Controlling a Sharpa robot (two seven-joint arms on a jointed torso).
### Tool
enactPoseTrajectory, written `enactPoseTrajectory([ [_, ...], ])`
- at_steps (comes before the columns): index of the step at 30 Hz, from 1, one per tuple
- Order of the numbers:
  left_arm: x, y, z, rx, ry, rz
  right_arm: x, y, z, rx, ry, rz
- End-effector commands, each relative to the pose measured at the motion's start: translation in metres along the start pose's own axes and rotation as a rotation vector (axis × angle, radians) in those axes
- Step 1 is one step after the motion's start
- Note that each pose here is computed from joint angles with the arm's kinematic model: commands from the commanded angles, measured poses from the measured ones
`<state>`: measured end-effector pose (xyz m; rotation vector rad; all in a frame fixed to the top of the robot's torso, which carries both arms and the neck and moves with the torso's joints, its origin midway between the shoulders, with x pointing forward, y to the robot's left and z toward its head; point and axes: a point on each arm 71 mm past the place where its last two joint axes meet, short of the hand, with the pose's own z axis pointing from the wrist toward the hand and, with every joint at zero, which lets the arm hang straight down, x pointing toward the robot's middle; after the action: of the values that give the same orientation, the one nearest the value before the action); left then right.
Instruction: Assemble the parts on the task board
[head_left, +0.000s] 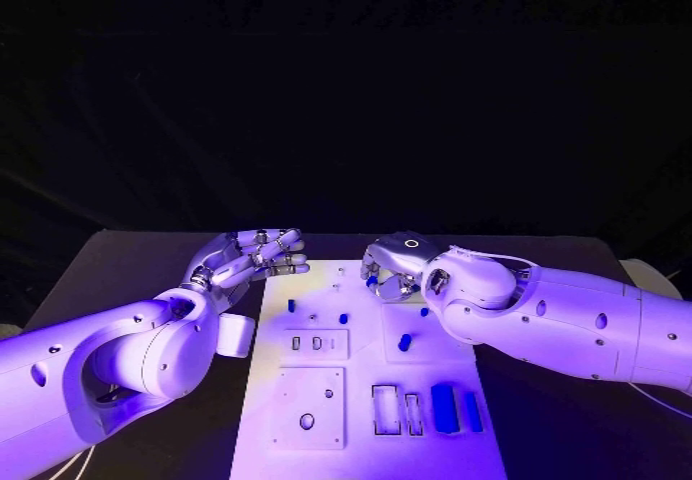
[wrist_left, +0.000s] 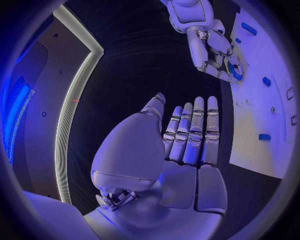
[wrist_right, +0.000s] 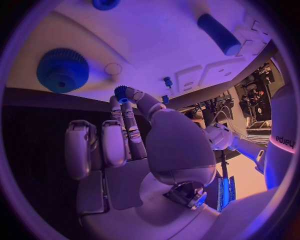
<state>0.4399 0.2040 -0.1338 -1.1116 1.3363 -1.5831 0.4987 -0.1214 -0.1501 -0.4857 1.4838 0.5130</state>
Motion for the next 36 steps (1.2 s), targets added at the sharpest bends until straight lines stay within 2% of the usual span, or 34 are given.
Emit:
enactPoseTrajectory([
  [1,0.0024,-0.0016,0.0007,0.009,0.019,-0.007,-0.005,0.003,0.005,0.006,-0.067,-0.007],
  [19,0.0021,-0.0018,0.0019,0.010,0.019,-0.007,-0.008,0.016,0.029,-0.015,-0.130,-0.010],
  [36,0.0031,-0.0054,0.0033,0.018,0.023,-0.005,-0.007,0.023,0.038,-0.025,-0.130,-0.012],
])
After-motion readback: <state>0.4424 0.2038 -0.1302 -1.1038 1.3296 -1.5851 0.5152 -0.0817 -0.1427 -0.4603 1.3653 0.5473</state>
